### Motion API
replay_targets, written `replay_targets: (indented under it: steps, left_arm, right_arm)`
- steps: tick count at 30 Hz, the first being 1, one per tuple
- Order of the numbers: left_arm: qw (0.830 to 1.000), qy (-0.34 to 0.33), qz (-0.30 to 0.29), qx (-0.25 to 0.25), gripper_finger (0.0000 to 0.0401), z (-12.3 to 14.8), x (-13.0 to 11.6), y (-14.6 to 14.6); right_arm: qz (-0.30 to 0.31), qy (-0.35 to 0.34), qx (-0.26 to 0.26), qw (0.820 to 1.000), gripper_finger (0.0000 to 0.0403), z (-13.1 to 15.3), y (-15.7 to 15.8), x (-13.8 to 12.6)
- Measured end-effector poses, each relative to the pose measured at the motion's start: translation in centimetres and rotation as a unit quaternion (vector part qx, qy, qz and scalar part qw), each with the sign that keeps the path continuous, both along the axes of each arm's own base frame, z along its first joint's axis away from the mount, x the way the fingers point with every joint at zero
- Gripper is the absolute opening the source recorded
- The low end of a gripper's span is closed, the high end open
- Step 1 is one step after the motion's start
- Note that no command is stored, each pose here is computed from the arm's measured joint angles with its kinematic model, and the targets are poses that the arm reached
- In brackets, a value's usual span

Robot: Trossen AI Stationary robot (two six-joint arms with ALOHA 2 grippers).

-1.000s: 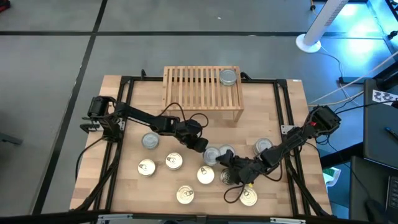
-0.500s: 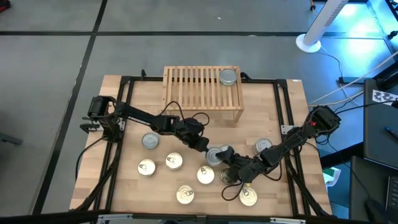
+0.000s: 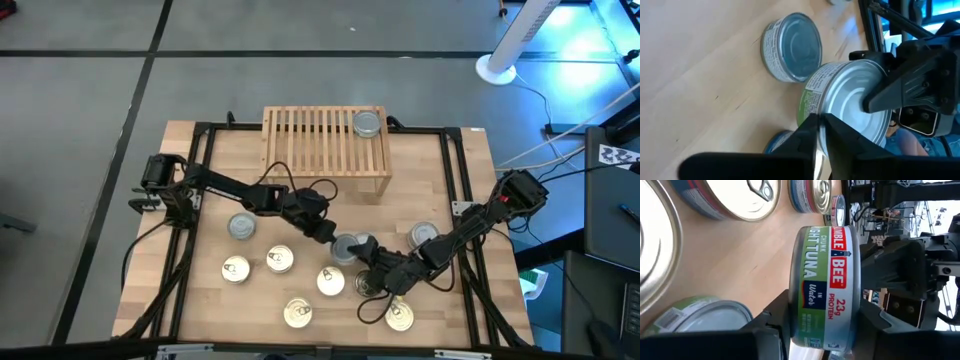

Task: Stack canned seafood by type on shelf
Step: Stack the green tuna can on top of the green tuna can on the shelf

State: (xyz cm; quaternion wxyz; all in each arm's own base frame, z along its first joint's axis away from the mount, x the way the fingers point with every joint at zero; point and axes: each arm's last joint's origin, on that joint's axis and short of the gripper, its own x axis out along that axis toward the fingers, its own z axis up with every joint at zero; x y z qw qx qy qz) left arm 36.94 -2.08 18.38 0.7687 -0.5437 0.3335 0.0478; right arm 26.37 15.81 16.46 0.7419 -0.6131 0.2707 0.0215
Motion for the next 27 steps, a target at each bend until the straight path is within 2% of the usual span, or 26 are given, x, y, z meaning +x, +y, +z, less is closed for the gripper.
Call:
replay_targets:
  steps: [7,17,21,27]
  left_arm:
    - [1.0,-0.025,-0.016,-0.003,0.0087,0.4,0.2,-0.1]
    - [0.996,-0.078,-0.041,0.006,0.009,3.7,-0.8,-0.2]
    - [0.992,-0.112,-0.049,0.011,0.009,5.6,-1.4,-0.4]
    - [0.985,-0.162,-0.037,0.049,0.009,7.8,-2.2,-0.1]
  right_arm:
    - [-0.008,-0.012,-0.001,1.0,0.013,0.9,-0.2,-0.3]
    - [-0.041,-0.044,-0.009,0.998,0.0131,3.7,-1.2,-1.4]
    - [-0.082,-0.066,-0.028,0.994,0.0131,5.0,-2.0,-2.1]
    - [-0.14,-0.09,-0.065,0.984,0.0132,6.9,-3.2,-3.5]
